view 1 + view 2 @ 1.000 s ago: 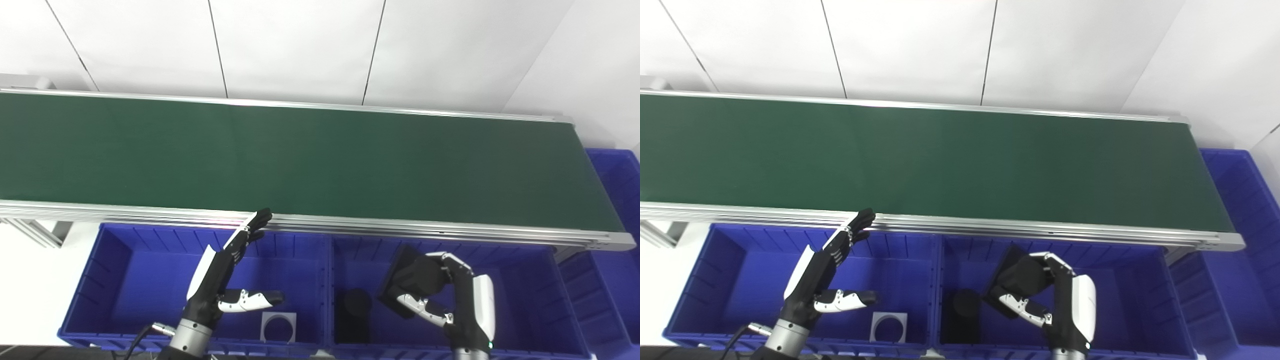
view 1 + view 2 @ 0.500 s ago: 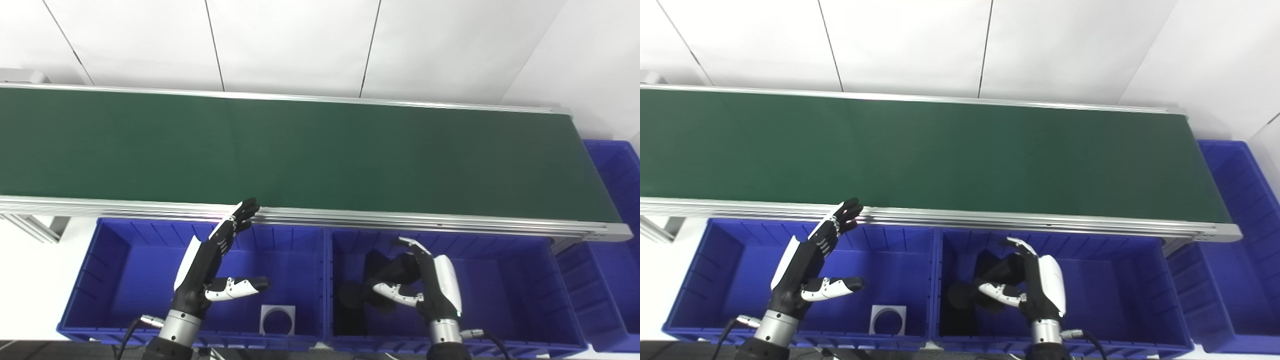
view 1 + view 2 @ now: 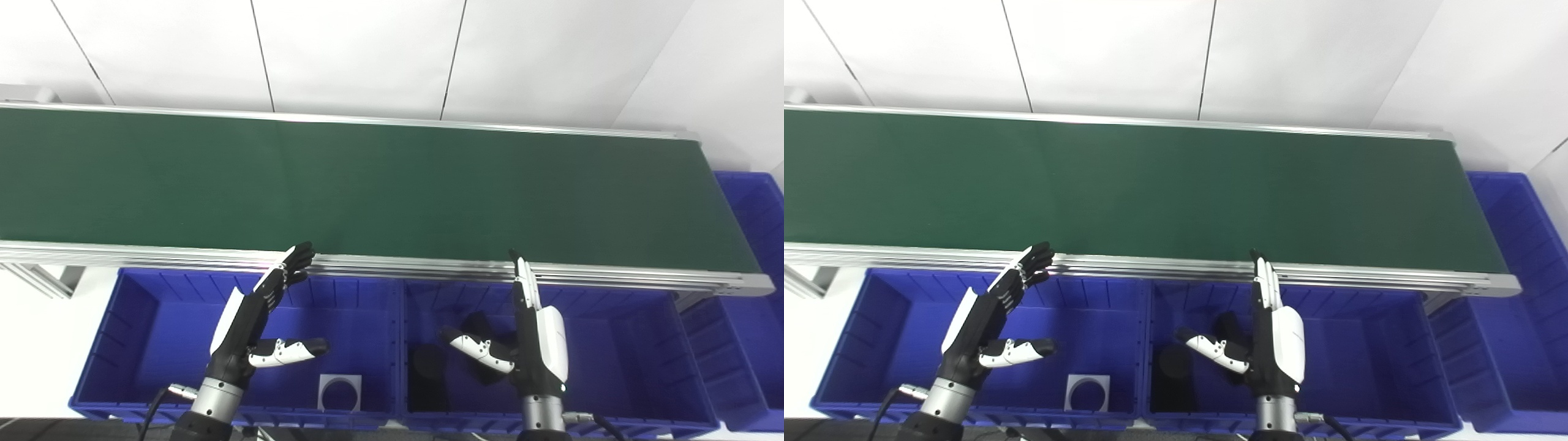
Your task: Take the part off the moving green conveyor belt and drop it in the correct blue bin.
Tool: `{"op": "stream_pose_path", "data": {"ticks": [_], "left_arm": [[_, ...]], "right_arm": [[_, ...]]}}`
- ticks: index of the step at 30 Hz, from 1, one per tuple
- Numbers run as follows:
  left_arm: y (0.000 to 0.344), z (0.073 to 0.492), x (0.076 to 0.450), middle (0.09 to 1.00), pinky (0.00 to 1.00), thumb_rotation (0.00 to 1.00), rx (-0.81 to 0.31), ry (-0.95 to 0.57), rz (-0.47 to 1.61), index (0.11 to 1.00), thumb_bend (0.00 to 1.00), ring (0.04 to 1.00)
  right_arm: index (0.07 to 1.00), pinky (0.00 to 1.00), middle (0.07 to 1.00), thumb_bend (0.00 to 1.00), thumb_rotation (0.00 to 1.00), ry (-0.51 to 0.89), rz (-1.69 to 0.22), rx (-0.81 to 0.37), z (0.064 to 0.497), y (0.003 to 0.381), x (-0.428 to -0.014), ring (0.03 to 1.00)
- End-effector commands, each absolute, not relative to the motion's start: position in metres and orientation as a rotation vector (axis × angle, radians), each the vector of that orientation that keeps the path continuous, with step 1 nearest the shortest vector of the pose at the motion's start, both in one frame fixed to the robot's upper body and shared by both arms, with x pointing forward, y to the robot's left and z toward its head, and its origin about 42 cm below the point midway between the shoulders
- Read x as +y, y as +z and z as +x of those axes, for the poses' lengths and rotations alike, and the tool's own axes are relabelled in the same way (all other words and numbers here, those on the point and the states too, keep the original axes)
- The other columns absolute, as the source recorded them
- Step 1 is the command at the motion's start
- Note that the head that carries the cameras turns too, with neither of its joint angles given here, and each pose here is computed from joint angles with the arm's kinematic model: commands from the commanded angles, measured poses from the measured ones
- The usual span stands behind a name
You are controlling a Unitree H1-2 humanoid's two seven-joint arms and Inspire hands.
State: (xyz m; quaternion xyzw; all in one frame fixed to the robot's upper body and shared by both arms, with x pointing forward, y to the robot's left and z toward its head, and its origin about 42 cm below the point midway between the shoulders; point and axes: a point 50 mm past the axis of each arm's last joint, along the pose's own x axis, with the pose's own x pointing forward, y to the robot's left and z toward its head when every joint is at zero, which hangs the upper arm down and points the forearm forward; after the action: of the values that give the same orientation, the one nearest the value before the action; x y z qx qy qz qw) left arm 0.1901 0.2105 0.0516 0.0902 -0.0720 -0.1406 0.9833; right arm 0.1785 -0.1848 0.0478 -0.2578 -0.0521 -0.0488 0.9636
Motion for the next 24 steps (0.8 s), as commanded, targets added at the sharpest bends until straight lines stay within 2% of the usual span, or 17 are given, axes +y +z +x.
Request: {"op": "stream_pose_path", "data": {"ticks": [1,4,8,10,14,24], "left_arm": [[0.058,0.195,0.208,0.898,0.85,0.53,-0.198,-0.287,0.175,0.896,0.89,0.892],[0.056,0.194,0.207,0.895,0.85,0.52,-0.19,-0.285,0.169,0.894,0.89,0.892],[0.053,0.193,0.207,0.897,0.85,0.53,-0.177,-0.286,0.169,0.894,0.89,0.897],[0.05,0.192,0.207,0.9,0.86,0.53,-0.166,-0.286,0.164,0.895,0.89,0.903],[0.045,0.189,0.206,0.904,0.88,0.53,-0.146,-0.286,0.156,0.897,0.9,0.91],[0.039,0.187,0.203,0.918,0.89,0.54,-0.126,-0.297,0.163,0.9,0.9,0.925]], "right_arm": [[0.989,0.91,0.991,0.92,0.54,-0.091,-0.4,-0.21,0.175,0.06,-0.18,0.974],[0.936,0.82,0.913,0.94,0.51,-0.076,-0.331,-0.235,0.171,0.057,-0.179,0.883],[0.92,0.8,0.899,0.95,0.48,-0.036,-0.264,-0.213,0.167,0.051,-0.178,0.868],[0.917,0.78,0.887,0.97,0.5,-0.011,-0.239,-0.192,0.165,0.047,-0.178,0.857],[0.926,0.81,0.882,1.0,0.52,0.046,-0.171,-0.144,0.162,0.04,-0.18,0.866],[0.923,0.83,0.882,0.98,0.53,0.091,-0.132,-0.084,0.162,0.03,-0.193,0.867]]}}
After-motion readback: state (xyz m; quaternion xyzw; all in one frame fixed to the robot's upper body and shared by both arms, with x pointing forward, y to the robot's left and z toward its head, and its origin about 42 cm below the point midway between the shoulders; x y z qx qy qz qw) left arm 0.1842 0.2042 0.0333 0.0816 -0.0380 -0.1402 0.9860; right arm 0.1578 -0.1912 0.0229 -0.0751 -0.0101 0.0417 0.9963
